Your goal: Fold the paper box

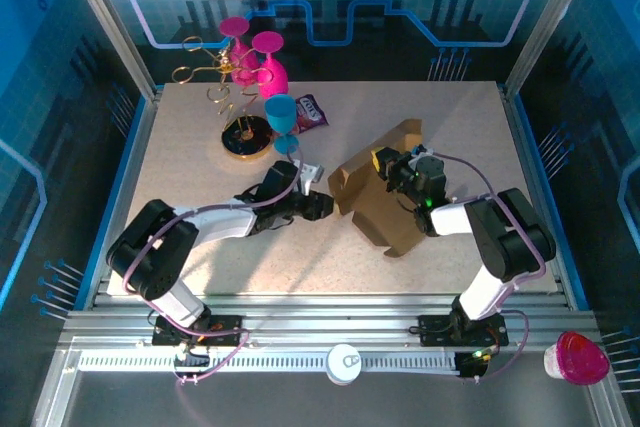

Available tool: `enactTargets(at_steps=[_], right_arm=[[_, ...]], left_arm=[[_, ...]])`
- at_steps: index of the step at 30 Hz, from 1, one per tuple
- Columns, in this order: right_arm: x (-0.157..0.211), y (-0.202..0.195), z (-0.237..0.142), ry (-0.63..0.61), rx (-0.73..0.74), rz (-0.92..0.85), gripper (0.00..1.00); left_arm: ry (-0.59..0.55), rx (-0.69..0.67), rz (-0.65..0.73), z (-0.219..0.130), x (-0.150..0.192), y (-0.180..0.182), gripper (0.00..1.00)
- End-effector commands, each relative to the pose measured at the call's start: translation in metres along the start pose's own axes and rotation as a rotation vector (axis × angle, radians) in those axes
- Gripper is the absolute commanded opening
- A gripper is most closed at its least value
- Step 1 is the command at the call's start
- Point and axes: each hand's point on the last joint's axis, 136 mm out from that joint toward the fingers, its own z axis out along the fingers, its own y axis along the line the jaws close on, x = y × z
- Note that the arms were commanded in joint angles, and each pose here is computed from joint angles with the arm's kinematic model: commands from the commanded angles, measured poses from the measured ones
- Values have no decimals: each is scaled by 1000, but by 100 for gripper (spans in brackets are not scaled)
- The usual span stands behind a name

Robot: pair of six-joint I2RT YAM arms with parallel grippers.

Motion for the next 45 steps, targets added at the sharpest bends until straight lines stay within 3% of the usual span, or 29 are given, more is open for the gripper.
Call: enactTargets(at_steps=[1, 27, 36, 45], right_arm=[[-3, -1, 2, 15, -11, -5, 0], [-7, -7, -6, 38, -45, 32, 0], [-10, 3, -7, 36, -73, 31, 0], [-4, 30, 5, 79, -182, 33, 0]], left_arm=[[-65, -5, 85, 5, -17, -10, 45], [-136, 1, 200, 31, -39, -41, 39], [-209, -13, 205, 28, -54, -55, 44], [-235, -222, 230, 12, -64, -20, 45]])
